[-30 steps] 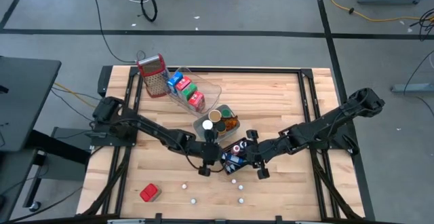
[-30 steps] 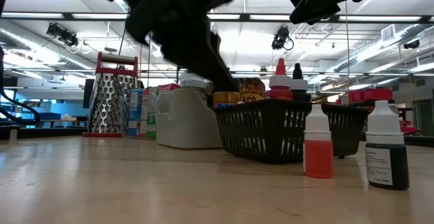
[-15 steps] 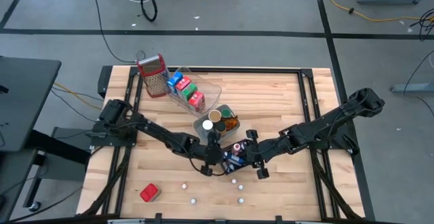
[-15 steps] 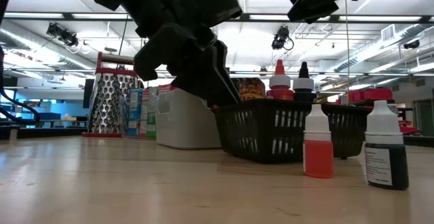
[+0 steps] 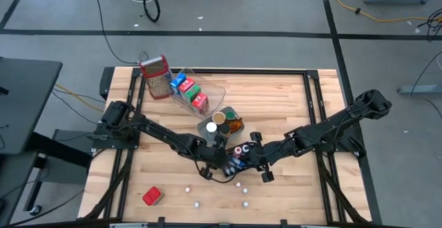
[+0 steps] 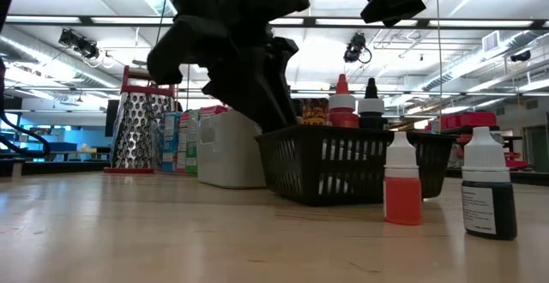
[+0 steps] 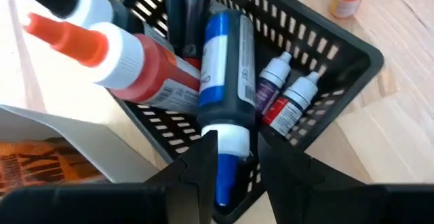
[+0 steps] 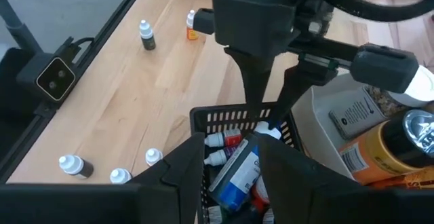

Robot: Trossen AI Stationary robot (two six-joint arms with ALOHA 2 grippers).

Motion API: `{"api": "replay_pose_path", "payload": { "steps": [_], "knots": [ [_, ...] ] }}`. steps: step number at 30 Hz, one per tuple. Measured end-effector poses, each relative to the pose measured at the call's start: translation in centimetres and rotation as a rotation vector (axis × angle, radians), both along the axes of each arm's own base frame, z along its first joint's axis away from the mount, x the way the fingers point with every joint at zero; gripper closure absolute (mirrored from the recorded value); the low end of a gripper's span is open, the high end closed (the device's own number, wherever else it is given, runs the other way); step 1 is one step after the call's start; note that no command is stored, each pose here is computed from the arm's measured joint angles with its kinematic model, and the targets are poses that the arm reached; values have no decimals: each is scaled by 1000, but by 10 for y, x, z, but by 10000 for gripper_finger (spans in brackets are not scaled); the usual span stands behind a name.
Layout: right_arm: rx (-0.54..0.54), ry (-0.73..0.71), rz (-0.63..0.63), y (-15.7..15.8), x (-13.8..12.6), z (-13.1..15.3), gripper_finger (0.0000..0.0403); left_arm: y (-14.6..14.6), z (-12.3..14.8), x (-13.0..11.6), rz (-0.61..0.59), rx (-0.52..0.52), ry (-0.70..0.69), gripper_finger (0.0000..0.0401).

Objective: Pick & Place Kitchen Items
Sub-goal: Adjust the food coloring bottles on the black bin

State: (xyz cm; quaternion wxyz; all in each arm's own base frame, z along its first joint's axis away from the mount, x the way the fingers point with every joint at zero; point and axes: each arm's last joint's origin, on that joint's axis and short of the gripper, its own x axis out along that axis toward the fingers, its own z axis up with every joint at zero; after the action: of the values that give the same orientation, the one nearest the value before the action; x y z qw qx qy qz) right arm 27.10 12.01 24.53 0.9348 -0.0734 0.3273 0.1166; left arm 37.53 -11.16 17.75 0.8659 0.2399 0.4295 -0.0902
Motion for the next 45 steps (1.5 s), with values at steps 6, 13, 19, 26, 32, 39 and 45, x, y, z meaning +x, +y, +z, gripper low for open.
{"api": "replay_pose_path", "payload": {
  "steps": [6,13,19,26,32,39,45],
  "knots": [
    [-1,0,0,0,0,0,254,7,1,4,-6,-46,-14,287],
    [-5,-2,5,0,0,0,254,9,1,8,-14,-70,-38,286],
    [-9,-3,8,0,0,0,254,8,2,9,-60,-68,-49,257],
    [-9,-3,8,0,0,0,254,13,-7,12,-66,-75,-14,192],
    [-9,-5,9,0,0,0,254,13,-11,13,-91,-46,-11,181],
    [-30,-13,27,0,0,1,254,14,-3,12,-94,-29,84,198],
    [-34,-14,31,0,0,1,254,11,25,17,-89,-50,149,205]
  ]
}}
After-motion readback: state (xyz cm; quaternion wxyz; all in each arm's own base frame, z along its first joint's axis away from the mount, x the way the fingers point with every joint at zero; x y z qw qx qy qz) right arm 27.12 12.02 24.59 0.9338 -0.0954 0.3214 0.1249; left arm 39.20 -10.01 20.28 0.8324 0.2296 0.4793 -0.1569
